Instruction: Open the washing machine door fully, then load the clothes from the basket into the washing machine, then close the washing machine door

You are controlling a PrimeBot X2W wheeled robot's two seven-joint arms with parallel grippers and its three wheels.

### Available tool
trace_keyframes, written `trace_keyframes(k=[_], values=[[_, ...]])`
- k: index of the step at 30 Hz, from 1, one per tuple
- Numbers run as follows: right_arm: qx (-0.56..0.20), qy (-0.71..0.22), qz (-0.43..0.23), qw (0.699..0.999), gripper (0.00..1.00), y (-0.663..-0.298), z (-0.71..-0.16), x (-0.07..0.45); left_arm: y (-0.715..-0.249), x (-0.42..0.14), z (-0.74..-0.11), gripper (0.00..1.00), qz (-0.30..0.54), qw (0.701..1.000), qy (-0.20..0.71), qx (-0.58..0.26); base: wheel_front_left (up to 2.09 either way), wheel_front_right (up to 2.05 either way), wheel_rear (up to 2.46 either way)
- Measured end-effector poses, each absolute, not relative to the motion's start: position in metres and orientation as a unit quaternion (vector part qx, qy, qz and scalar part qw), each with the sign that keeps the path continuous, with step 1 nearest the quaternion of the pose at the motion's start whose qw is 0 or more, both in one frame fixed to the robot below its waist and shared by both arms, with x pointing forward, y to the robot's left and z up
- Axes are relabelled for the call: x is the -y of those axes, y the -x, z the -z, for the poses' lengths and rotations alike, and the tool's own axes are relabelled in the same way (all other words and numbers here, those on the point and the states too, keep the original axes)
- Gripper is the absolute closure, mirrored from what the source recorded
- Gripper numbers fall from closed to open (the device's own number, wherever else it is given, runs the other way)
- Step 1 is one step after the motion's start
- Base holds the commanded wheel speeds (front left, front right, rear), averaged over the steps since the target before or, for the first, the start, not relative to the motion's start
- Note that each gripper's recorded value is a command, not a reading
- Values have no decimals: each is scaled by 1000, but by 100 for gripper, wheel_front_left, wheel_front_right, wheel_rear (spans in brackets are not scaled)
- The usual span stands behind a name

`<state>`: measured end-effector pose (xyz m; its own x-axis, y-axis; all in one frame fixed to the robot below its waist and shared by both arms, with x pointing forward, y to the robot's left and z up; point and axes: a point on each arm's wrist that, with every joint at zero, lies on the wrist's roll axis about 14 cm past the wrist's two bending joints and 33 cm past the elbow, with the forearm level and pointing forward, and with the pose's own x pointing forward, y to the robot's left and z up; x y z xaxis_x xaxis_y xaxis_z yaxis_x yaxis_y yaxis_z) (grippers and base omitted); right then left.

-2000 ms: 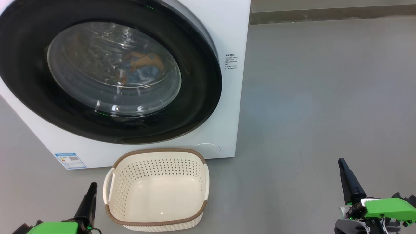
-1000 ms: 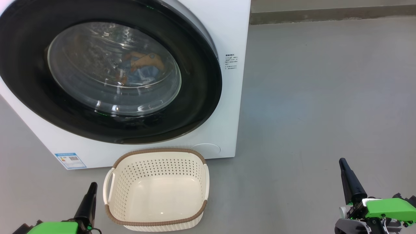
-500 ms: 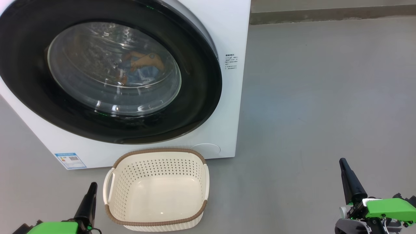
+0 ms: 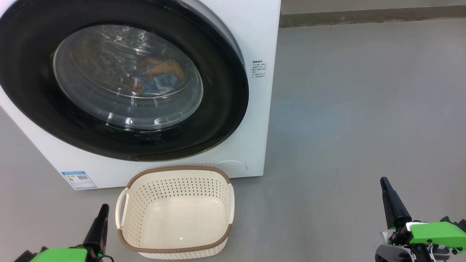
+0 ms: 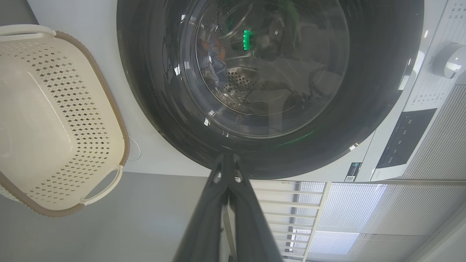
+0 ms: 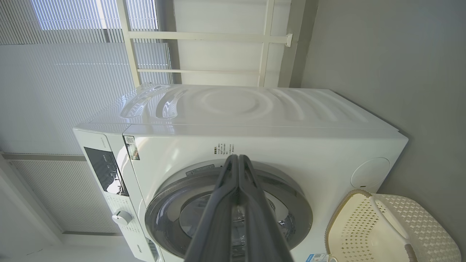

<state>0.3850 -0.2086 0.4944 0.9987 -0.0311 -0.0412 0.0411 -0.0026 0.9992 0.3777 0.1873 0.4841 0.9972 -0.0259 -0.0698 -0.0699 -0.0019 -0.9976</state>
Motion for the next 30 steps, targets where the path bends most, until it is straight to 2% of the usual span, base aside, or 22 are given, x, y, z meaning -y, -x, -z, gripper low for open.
trace_keyframes(k=[30], values=[[-3, -708, 26, 706, 100, -385, -494, 209, -378, -187, -484, 100, -16, 706, 708, -34, 0, 0, 0]])
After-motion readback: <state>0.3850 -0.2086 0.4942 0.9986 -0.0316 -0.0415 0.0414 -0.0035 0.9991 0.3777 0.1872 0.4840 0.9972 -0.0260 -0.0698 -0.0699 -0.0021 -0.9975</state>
